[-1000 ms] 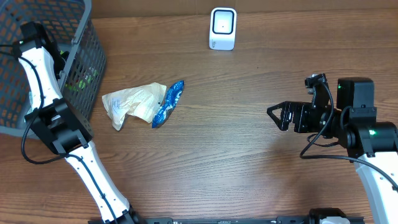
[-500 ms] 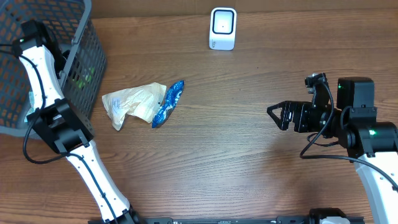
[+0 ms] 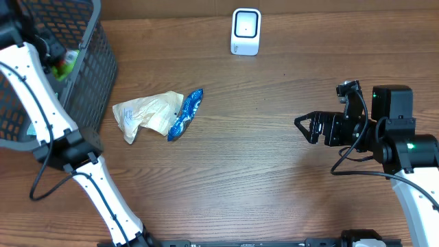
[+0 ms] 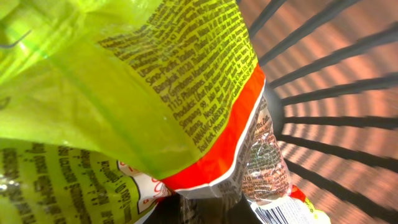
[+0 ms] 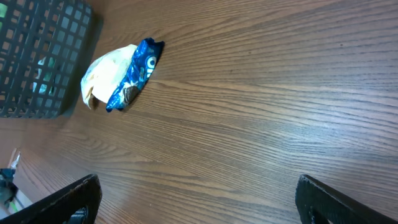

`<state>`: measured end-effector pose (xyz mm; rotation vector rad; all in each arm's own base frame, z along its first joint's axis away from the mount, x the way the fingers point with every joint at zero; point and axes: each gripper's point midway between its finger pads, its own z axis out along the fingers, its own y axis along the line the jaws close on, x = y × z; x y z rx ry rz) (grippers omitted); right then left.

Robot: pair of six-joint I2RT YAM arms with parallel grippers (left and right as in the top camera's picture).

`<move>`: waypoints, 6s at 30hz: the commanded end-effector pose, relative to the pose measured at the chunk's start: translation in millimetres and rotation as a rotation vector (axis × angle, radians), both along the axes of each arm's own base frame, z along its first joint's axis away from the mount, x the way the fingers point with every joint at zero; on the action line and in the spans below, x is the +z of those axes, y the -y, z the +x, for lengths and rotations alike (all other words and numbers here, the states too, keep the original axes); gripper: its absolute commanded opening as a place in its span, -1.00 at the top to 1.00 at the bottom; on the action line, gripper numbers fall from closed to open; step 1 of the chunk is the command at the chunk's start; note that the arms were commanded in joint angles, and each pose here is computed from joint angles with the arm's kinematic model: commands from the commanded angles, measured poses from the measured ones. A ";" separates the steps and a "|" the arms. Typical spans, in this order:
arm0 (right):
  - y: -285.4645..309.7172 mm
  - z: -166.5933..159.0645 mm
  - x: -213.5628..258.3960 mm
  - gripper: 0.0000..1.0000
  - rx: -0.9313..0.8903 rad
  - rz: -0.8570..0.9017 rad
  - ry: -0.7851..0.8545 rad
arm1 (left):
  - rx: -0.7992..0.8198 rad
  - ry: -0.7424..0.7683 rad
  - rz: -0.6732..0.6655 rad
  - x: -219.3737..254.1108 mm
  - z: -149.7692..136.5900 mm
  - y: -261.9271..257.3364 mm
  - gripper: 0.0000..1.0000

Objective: Scan the item barcode
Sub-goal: 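Lift the green snack bag out and drop it onto the bread bag, then reach the left gripper into the basket and grasp the mint-green pack, then place the mint-green pack on the table right of the Oreo pack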

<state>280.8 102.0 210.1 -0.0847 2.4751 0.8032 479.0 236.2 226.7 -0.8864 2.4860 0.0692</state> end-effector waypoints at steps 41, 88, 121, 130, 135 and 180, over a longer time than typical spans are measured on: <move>-1.9 12.1 17.3 -1.00 0.003 0.004 0.082 | -0.712 -0.457 -0.156 -92.8 -96.7 251.9 -0.43; -4.4 9.1 17.1 -1.00 0.013 0.019 0.070 | -0.029 -0.549 -0.082 -190.2 -87.3 -84.6 -0.79; -4.5 12.8 20.2 -1.00 0.014 0.019 0.093 | -0.076 0.144 0.024 98.8 -74.5 -15.1 0.92; -4.4 12.9 20.3 -1.00 0.013 0.019 0.093 | -0.290 0.345 0.101 210.2 -122.9 106.9 0.92; -4.5 12.8 20.2 -1.00 0.014 0.019 0.093 | -0.492 0.174 -0.010 161.1 -111.2 187.4 0.92; -10.6 16.8 29.7 -1.00 0.040 0.053 0.136 | -0.701 -0.245 -0.039 -120.0 -100.9 385.8 -0.23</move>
